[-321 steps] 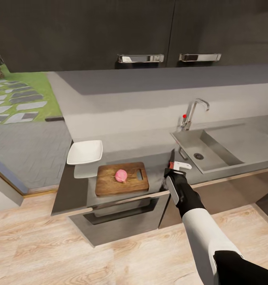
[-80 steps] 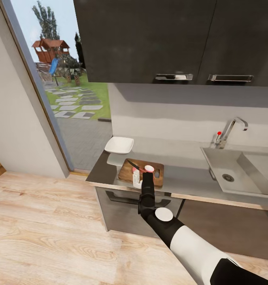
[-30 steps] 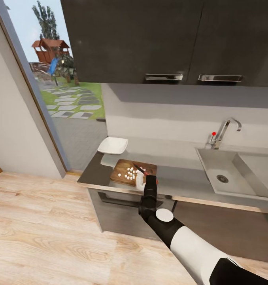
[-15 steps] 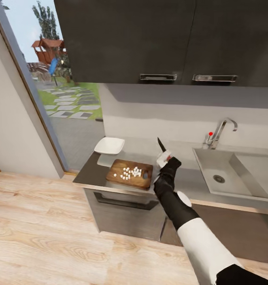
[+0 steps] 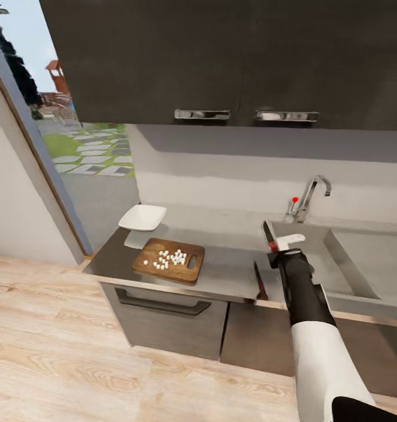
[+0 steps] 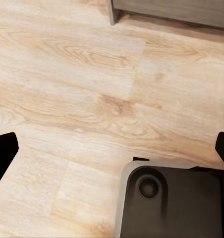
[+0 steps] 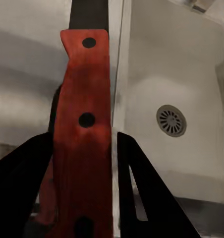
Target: In the kitchen, take the Vidalia onion out of the sink, dice it on the chopping board with the paring knife, put the diced onion into the bowl on the countertop, then place both the paring knife and the chopping board into the sink.
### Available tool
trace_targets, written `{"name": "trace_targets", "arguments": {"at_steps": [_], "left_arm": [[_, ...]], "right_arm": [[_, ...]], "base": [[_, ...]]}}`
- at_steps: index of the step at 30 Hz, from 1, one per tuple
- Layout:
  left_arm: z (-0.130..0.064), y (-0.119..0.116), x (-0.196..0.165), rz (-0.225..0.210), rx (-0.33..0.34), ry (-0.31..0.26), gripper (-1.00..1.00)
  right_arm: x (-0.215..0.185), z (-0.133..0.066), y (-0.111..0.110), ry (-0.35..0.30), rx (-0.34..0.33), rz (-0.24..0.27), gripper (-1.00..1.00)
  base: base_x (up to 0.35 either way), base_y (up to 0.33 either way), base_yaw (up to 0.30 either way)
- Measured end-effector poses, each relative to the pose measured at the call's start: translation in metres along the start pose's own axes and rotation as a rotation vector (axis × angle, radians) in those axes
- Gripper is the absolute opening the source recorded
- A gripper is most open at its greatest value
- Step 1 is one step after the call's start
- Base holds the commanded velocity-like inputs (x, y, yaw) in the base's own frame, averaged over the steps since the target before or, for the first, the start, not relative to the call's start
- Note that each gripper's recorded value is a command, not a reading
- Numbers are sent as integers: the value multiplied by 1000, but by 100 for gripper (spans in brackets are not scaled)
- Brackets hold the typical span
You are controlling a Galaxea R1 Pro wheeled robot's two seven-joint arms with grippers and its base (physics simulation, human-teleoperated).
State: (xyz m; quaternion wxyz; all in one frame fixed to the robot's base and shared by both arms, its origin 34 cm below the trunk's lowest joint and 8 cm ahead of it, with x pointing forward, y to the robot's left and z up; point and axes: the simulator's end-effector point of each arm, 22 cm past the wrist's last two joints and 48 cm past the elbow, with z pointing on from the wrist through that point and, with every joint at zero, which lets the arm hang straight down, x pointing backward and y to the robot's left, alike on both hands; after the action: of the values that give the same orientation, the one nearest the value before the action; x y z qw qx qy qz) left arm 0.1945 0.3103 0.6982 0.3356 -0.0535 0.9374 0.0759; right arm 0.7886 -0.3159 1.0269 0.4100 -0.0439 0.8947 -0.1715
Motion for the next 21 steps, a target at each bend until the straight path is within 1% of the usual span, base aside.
{"name": "trace_targets", "arguments": {"at_steps": [3, 8, 10, 11, 14, 17, 19, 21], "left_arm": [[0, 0, 0, 0, 0, 0, 100], [0, 0, 0, 0, 0, 0, 100], [0, 0, 0, 0, 0, 0, 100], [0, 0, 0, 0, 0, 0, 100], [0, 0, 0, 0, 0, 0, 100], [0, 1, -1, -1, -1, -3, 100], [1, 1, -2, -1, -1, -5, 100], [1, 1, -2, -1, -1, -6, 100]], "right_arm": [[0, 1, 2, -4, -30, 30, -100], [1, 2, 1, -4, -35, 43, -100], [10, 5, -10, 13, -22, 79, -100], [17, 6, -17, 26, -12, 105, -100], [27, 9, -25, 47, -1, 144, -100], [33, 11, -20, 63, -13, 149, -100], [44, 16, -9, 92, -34, 142, -100], [61, 22, 4, 134, -60, 128, -100]], "base": [[204, -237, 0], [211, -237, 0], [214, -237, 0], [214, -237, 0], [214, -236, 0], [200, -215, -64], [87, -92, -183], [23, -24, -164]]}}
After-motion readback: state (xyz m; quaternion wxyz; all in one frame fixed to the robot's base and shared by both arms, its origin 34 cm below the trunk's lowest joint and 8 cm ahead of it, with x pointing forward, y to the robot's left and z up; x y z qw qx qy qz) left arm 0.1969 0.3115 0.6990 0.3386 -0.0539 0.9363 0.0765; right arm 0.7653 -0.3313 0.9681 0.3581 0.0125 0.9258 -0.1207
